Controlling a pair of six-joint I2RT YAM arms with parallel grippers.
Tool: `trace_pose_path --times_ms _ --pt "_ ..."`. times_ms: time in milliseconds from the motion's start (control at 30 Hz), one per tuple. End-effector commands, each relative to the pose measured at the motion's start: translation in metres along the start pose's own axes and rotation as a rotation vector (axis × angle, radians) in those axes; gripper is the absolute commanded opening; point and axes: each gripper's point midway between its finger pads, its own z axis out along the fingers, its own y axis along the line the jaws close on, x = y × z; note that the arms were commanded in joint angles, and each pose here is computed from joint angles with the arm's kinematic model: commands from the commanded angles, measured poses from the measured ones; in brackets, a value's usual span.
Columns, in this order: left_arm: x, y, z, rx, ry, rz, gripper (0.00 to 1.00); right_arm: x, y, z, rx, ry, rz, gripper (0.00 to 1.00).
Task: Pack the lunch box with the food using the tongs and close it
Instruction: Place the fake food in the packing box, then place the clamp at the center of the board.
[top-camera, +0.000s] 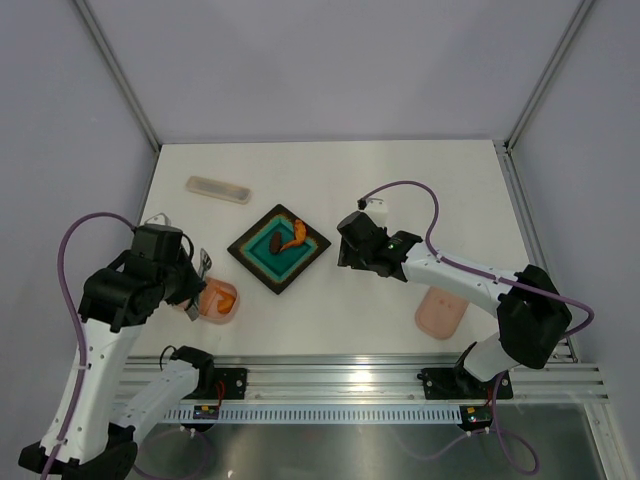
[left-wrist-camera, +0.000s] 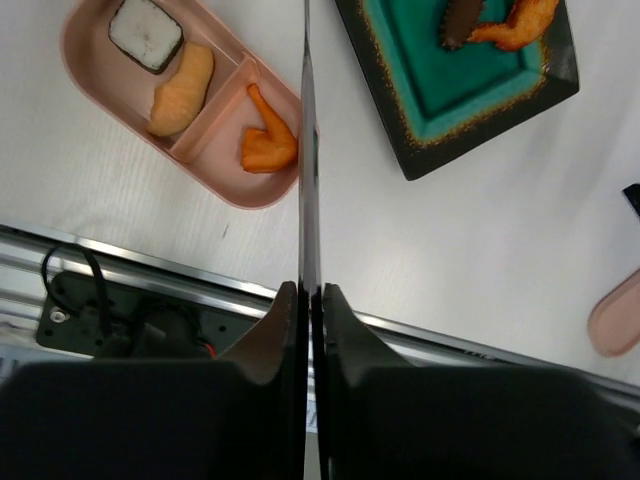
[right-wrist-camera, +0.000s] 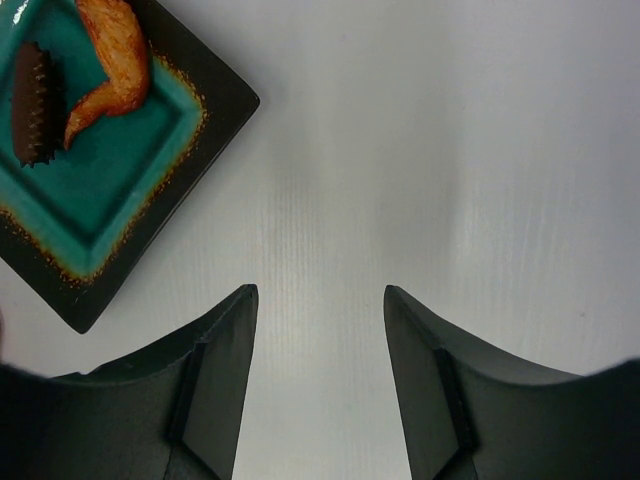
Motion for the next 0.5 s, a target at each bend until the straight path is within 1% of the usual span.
trace_pose_path --times_ms 0,267,333,367,433,467 --pt "0.002 0.014 -0.007 -0.082 0.044 0.065 0.00 -0.019 0.007 -0.012 -0.028 -0.047 0.003 0.61" --pt "-0.034 -0.023 0.004 0.005 -0.028 0.106 0.00 -0.028 -0.016 -0.037 0.022 -0.097 0.012 0.62" --pt "-0.049 -0.037 0.013 0.035 -0.066 0.114 0.00 -0.030 -0.026 -0.042 0.050 -0.116 0.010 0.62" --pt "-0.058 -0.050 0.016 0.080 -0.096 0.115 0.00 -0.032 -0.031 -0.043 0.068 -0.127 0.011 0.63" --pt "-0.064 -0.062 0.029 0.081 -0.089 0.137 0.00 -0.032 -0.039 -0.051 0.085 -0.131 0.012 0.63" --pt "-0.070 -0.074 0.030 0.100 -0.107 0.158 0.00 -0.034 -0.044 -0.054 0.096 -0.132 0.023 0.63"
